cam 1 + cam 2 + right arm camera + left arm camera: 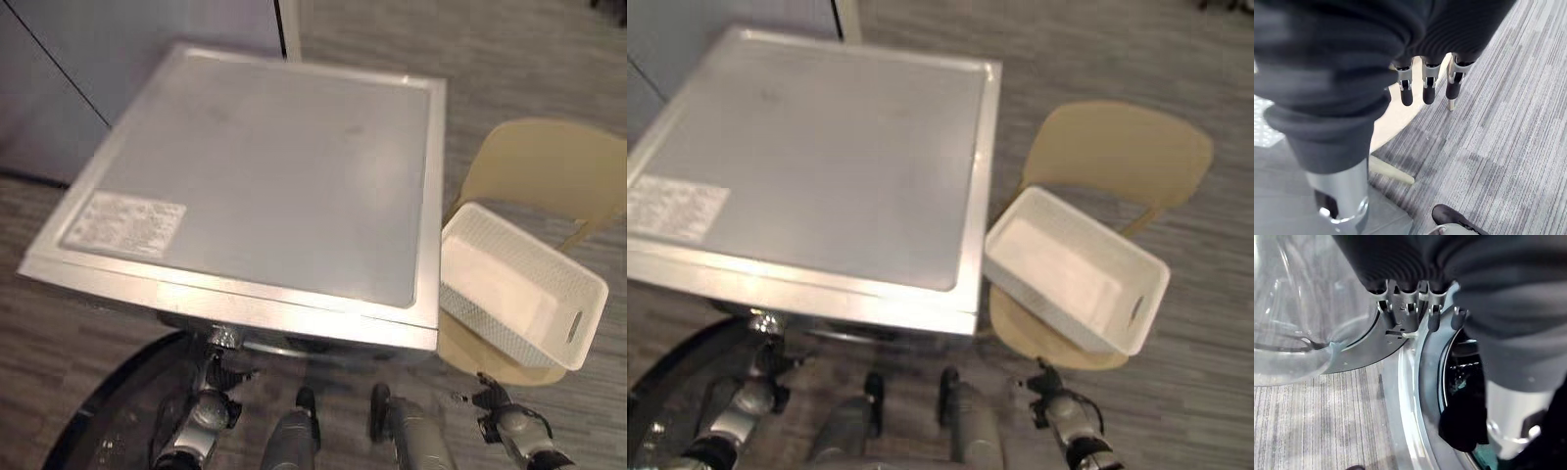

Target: Grab the laundry basket,head to the washer,open it,put in the laundry and shut it.

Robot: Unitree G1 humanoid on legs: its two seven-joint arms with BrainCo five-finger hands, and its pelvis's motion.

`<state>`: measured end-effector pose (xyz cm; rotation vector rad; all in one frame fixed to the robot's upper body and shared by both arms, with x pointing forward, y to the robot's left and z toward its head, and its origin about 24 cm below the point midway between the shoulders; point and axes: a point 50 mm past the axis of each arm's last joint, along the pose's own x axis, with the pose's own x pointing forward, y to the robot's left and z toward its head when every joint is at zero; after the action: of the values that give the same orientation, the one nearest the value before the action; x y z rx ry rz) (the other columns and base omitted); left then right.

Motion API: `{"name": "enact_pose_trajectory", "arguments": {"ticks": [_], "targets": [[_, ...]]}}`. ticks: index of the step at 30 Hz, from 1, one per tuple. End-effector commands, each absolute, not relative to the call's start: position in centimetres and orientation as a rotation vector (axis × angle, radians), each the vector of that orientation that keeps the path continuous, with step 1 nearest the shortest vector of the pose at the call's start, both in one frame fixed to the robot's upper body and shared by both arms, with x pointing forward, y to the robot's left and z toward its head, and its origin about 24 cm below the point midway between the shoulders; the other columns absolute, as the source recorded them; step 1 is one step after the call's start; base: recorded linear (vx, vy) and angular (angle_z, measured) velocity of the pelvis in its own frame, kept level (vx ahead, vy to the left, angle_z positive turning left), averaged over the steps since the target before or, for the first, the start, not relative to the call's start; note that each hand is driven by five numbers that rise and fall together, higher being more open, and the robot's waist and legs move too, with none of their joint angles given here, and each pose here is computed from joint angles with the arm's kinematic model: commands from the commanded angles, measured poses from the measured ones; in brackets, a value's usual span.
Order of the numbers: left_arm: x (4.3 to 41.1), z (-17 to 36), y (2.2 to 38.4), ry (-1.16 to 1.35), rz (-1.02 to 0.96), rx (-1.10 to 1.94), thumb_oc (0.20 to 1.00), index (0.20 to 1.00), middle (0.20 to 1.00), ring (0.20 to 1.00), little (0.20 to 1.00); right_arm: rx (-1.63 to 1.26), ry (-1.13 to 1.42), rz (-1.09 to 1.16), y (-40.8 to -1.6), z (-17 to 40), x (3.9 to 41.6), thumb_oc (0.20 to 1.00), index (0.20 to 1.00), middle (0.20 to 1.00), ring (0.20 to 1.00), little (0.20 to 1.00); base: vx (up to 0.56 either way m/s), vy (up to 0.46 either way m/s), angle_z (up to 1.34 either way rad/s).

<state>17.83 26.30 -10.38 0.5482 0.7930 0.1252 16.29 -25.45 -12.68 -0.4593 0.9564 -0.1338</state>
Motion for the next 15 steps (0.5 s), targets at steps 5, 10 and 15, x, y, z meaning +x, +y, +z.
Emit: {"name": "enact_pose_trajectory", "arguments": {"ticks": [5,10,15], "targets": [[15.8,-12.2,25.9,0.903,0.1,0.535,1.0,1.0,1.0,1.0,1.0,-0.488,1.052,-0.159,-26.8,-13.5,14.0,1.0,1.0,1.0,1.0,1.0,0.16,0.048,-0.15],[13.8,-13.5,25.7,0.993,0.082,0.536,1.0,1.0,1.0,1.0,1.0,-0.458,1.109,-0.184,-26.9,-14.1,12.4,1.0,1.0,1.0,1.0,1.0,0.11,0.033,-0.17],[13.3,-13.8,25.6,1.015,0.072,0.538,1.0,1.0,1.0,1.0,1.0,-0.433,1.126,-0.19,-26.7,-14.4,12.0,1.0,1.0,1.0,1.0,1.0,0.04,0.012,-0.09]]}}
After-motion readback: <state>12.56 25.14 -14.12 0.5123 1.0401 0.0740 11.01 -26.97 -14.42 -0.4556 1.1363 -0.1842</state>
